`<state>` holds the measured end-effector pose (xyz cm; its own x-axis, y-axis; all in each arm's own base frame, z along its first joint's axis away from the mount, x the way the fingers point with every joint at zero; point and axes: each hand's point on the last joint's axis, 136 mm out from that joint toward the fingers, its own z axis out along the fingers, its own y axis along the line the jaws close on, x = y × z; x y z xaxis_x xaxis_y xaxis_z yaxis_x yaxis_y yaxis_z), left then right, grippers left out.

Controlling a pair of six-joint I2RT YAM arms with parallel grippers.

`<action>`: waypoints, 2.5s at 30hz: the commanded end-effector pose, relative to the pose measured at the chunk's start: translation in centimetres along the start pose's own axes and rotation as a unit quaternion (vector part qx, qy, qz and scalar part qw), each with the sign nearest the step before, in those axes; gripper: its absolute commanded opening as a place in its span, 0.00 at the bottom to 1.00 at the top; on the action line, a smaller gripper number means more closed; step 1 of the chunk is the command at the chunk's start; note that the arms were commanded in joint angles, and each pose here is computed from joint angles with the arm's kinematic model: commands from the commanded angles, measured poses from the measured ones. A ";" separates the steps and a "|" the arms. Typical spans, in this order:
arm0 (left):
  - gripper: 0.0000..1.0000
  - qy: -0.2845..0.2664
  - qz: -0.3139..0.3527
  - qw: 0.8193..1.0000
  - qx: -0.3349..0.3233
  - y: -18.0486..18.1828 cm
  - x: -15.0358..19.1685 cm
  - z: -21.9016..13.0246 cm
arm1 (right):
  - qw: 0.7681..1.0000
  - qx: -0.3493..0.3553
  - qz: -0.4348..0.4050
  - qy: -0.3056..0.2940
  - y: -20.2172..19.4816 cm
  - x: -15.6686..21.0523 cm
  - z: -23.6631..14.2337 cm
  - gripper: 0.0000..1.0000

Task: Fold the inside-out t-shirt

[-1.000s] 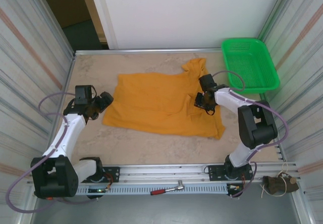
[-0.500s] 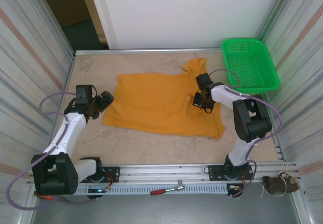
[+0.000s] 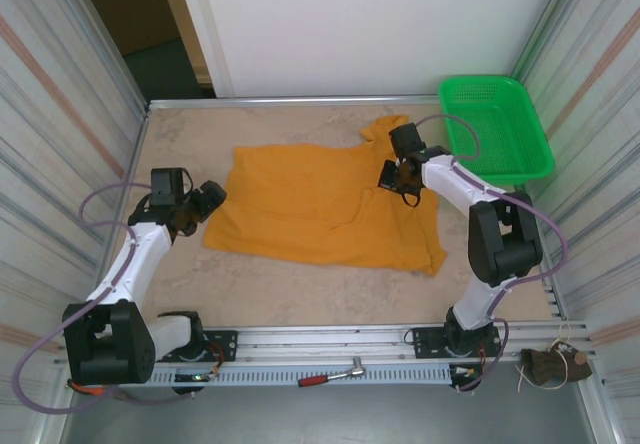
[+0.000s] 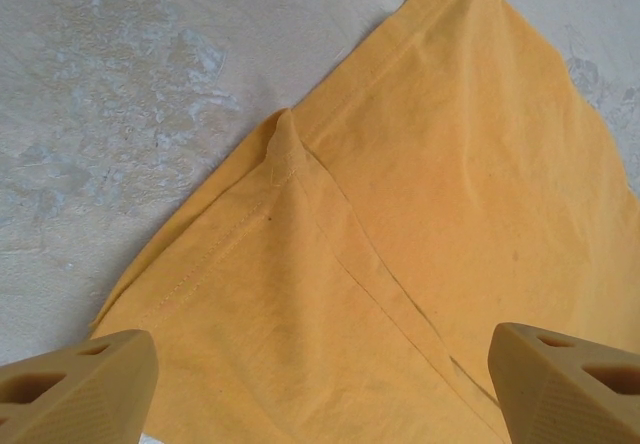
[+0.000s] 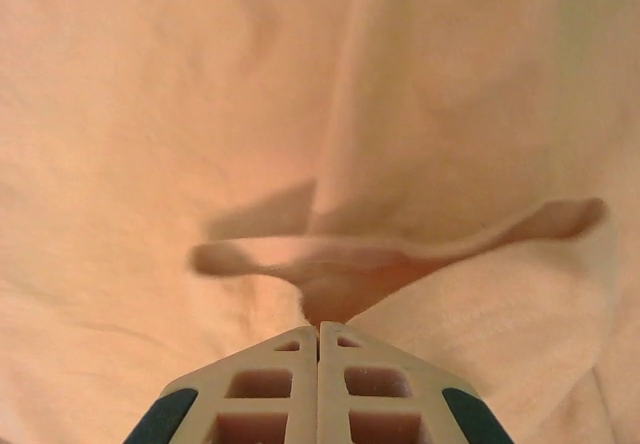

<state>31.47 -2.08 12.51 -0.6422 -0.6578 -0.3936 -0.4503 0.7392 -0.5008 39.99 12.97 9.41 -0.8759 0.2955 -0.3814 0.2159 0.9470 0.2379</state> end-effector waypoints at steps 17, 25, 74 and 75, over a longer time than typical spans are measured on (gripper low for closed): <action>0.86 0.021 0.015 1.000 -0.014 0.9 1.2 1.5 | 0.997 -0.002 0.075 0.016 -6.6 2.5 -4.0 0.44; 0.87 0.030 0.023 0.999 -0.012 0.9 1.5 1.7 | 0.989 0.011 0.131 0.070 -11.1 11.5 -4.0 0.44; 0.86 0.085 -0.002 0.995 -0.046 4.3 8.3 3.6 | 0.943 0.065 0.323 0.048 -17.4 18.1 -6.9 0.57; 0.85 0.087 -0.002 0.995 -0.047 4.4 8.5 3.7 | 0.943 0.064 0.322 0.049 -17.3 18.1 -6.5 0.57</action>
<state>26.39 -5.09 4.26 -0.7574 -0.6095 -0.2342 -0.4854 0.7655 -0.4224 17.66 0.78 5.00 -0.6133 0.7779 -0.1369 0.7293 0.6243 0.2798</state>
